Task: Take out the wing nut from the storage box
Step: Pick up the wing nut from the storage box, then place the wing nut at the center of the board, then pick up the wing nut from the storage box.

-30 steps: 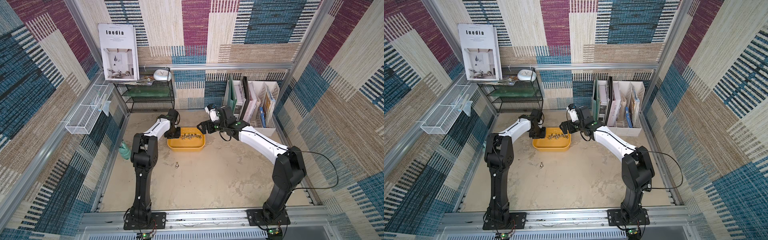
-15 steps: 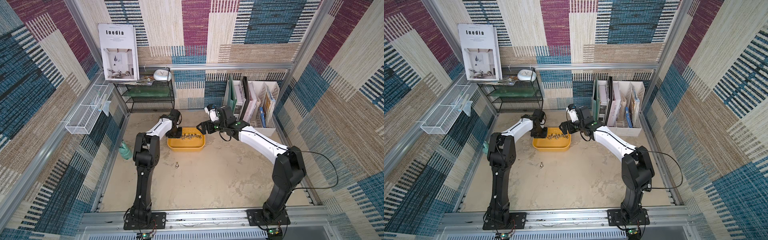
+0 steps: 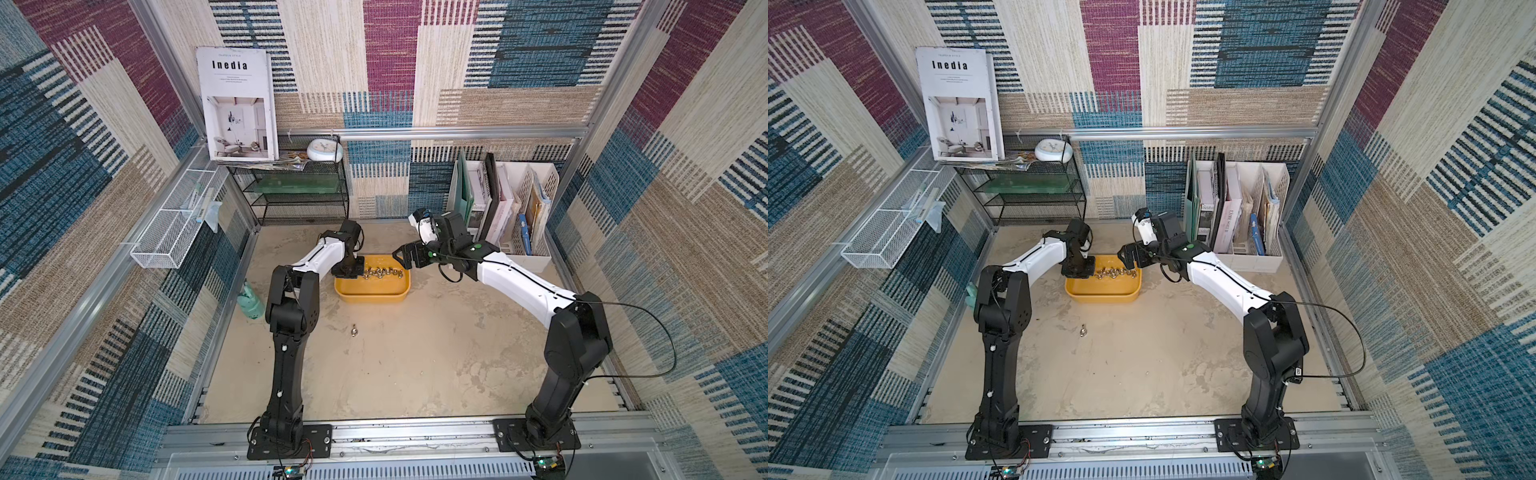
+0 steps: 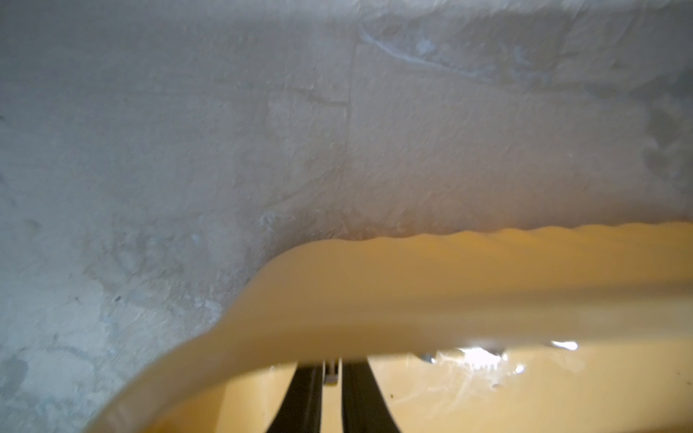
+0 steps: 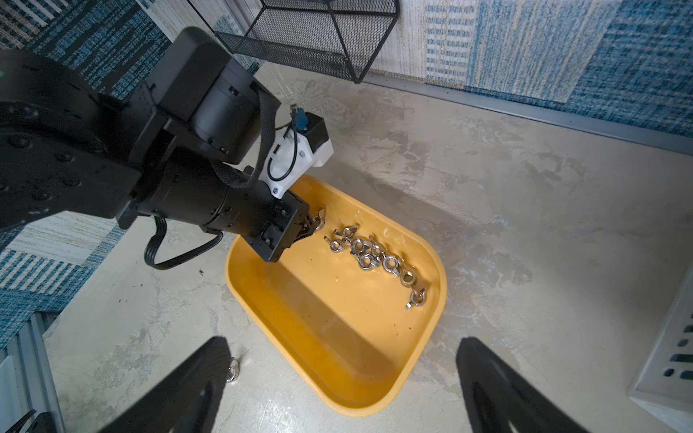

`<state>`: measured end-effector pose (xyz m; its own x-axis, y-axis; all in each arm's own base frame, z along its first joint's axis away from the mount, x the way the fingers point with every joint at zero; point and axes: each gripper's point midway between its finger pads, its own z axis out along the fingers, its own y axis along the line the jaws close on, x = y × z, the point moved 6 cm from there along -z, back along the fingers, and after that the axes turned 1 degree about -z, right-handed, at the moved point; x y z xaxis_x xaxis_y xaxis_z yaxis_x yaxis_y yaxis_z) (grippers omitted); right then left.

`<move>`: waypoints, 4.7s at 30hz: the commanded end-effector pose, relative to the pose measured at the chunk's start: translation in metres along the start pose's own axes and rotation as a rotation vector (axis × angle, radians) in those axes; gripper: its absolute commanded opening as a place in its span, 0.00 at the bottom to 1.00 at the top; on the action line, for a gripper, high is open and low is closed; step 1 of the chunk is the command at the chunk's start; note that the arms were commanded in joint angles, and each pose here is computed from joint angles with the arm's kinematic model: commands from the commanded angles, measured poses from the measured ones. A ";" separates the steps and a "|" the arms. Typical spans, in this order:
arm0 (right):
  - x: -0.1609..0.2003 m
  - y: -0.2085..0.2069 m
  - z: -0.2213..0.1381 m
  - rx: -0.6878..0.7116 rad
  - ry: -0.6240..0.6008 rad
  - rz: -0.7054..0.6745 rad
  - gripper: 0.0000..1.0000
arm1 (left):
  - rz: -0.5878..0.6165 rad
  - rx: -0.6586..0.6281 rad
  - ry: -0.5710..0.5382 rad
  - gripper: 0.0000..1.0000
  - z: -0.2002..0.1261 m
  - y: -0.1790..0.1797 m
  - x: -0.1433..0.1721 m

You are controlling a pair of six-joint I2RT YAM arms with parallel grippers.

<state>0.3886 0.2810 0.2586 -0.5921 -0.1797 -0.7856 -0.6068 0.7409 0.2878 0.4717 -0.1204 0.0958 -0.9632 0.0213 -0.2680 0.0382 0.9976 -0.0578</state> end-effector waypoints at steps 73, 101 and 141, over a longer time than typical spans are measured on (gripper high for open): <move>0.035 0.060 -0.008 -0.195 0.067 -0.042 0.99 | -0.144 0.001 0.022 0.00 -0.054 -0.004 0.205; 0.033 0.057 -0.007 -0.172 0.050 -0.050 0.99 | -0.109 -0.064 0.009 0.32 -0.079 0.002 0.197; 0.026 0.025 -0.026 0.052 0.018 -0.037 0.99 | 0.009 0.205 -0.052 0.58 -0.021 -0.043 -0.002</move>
<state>0.3415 0.2797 0.2598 -0.5751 -0.2183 -0.7884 -0.6151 0.7508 0.2408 0.4628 -0.1586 0.1213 -0.9478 -0.0048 -0.3188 0.0716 0.9712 -0.2274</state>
